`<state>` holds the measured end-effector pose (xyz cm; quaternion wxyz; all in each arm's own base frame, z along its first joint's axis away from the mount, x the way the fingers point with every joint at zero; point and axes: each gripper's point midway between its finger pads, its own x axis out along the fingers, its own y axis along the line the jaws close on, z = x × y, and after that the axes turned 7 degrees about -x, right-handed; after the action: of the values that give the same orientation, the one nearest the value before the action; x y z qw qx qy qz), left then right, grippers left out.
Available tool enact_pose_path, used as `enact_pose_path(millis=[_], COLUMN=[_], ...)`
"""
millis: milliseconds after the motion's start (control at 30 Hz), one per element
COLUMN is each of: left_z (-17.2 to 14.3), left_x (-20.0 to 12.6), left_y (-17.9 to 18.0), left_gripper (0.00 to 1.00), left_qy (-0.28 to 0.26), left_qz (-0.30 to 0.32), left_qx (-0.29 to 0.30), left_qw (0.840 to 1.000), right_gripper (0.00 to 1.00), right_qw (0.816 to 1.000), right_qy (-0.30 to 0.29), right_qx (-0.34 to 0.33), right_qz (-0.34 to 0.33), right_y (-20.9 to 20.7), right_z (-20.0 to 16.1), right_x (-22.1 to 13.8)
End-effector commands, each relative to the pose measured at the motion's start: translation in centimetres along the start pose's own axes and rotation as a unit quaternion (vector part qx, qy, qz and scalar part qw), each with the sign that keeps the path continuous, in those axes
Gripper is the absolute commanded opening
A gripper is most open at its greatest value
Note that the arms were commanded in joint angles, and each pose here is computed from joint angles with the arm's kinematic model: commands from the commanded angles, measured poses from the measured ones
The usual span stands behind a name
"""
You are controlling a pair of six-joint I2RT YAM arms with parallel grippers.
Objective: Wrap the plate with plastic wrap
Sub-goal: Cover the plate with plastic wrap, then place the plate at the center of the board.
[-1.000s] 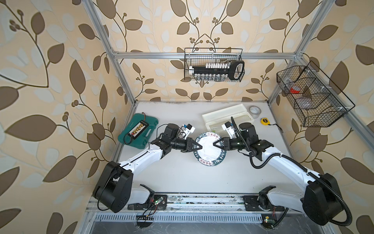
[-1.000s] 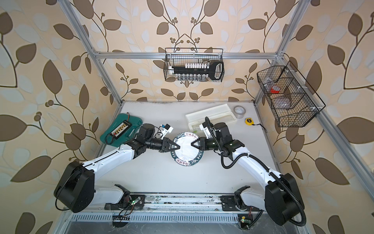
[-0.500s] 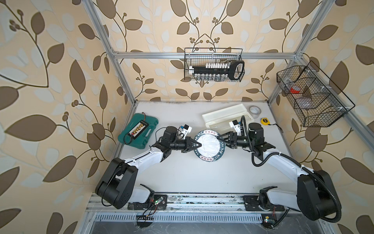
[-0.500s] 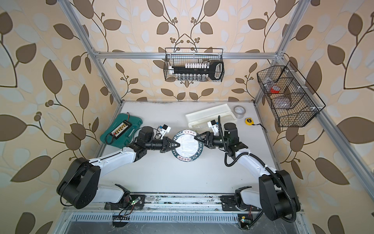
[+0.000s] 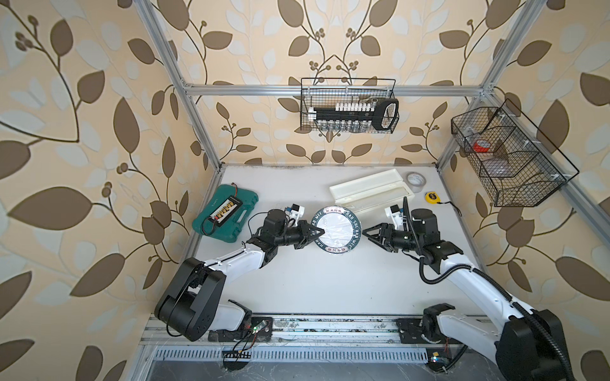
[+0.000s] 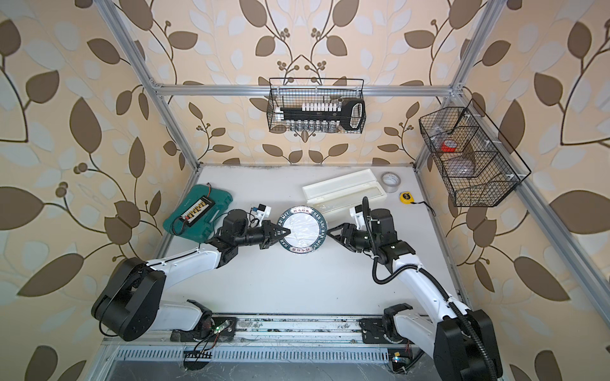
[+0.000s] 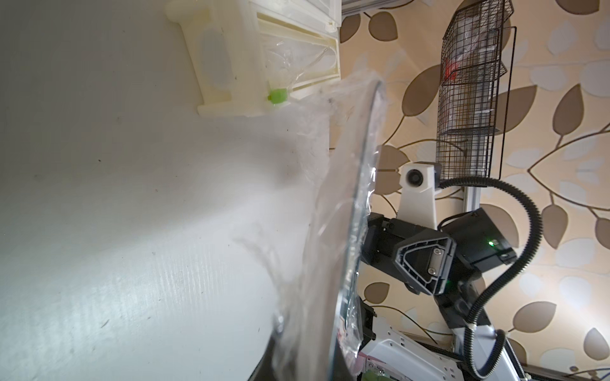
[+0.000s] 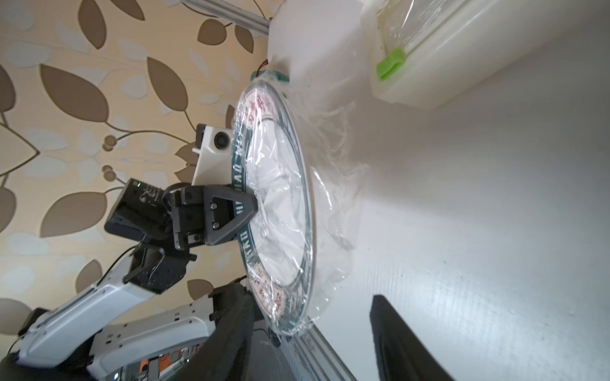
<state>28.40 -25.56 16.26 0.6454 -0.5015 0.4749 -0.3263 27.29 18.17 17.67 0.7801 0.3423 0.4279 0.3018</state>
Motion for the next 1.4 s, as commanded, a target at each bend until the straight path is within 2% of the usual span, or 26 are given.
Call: enact_pose_path(millis=[0, 67, 167, 300, 400, 533, 600, 700, 800, 867, 967, 1067, 1133, 1367], left_z=[-0.1, -0.4, -1.0, -1.6, -1.6, -1.6, -1.7, -2.1, -2.3, -2.4, -2.8, -4.0, -4.9, -5.7], left_x=[-0.3, -0.1, 0.1, 0.5, 0.7, 1.2, 1.7, 2.1, 1.8, 1.4, -0.1, -2.6, -3.2, -1.8], left_y=[-2.9, -3.1, -3.3, -3.1, -3.3, -2.6, -1.5, 0.5, 2.4, 3.8, 7.1, 11.4, 11.9, 8.6], left_gripper=[0.0, 0.0, 0.0, 0.0, 0.0, 0.0, 0.0, 0.0, 0.2, 0.38, 0.51, 0.57, 0.59, 0.61], left_qy=[-0.005, -0.002, 0.004, 0.012, 0.011, 0.01, 0.015, 0.019, 0.013, 0.008, -0.005, -0.035, -0.046, -0.052], left_qz=[-0.032, -0.034, -0.031, -0.031, -0.039, -0.04, -0.032, -0.016, 0.013, 0.043, 0.117, 0.206, 0.203, 0.146], left_qx=[0.047, 0.052, 0.059, 0.064, 0.064, 0.062, 0.051, 0.032, 0.015, 0.002, -0.038, -0.101, -0.12, -0.099], left_qw=[0.998, 0.998, 0.998, 0.997, 0.997, 0.997, 0.998, 0.999, 1.0, 0.999, 0.992, 0.973, 0.971, 0.983], right_gripper=[0.57, 0.59, 0.56, 0.39, 0.28, 0.07, 0.0, 0.0, 0.0, 0.0, 0.0, 0.0, 0.0, 0.0], right_qw=[0.991, 0.986, 0.99, 0.994, 0.997, 0.997, 0.997, 0.997, 0.998, 0.998, 0.996, 0.991, 0.99, 0.976], right_qy=[0.007, 0.025, 0.032, 0.038, 0.06, 0.058, 0.052, 0.042, 0.027, 0.011, -0.009, -0.024, -0.035, -0.082], right_qx=[-0.036, -0.054, -0.065, -0.064, -0.049, -0.008, 0.014, 0.036, 0.053, 0.067, 0.094, 0.126, 0.13, 0.158], right_qz=[-0.13, -0.155, -0.124, -0.085, -0.028, 0.051, 0.06, 0.046, 0.027, 0.02, 0.009, -0.027, -0.051, -0.124], right_y=[-2.3, -2.4, -0.7, 0.9, 1.6, 1.9, 1.0, -1.4, -3.6, -4.6, -5.8, -7.7, -8.4, -10.3], right_z=[-0.3, -0.8, -0.8, -0.7, -1.9, -2.8, -3.5, -4.9, -6.2, -6.6, -6.7, -7.3, -7.6, -8.7], right_x=[-0.2, 0.7, 2.2, 3.7, 4.8, 4.7, 4.5, 4.2, 3.8, 3.6, 3.5, 3.5, 3.6, 4.3])
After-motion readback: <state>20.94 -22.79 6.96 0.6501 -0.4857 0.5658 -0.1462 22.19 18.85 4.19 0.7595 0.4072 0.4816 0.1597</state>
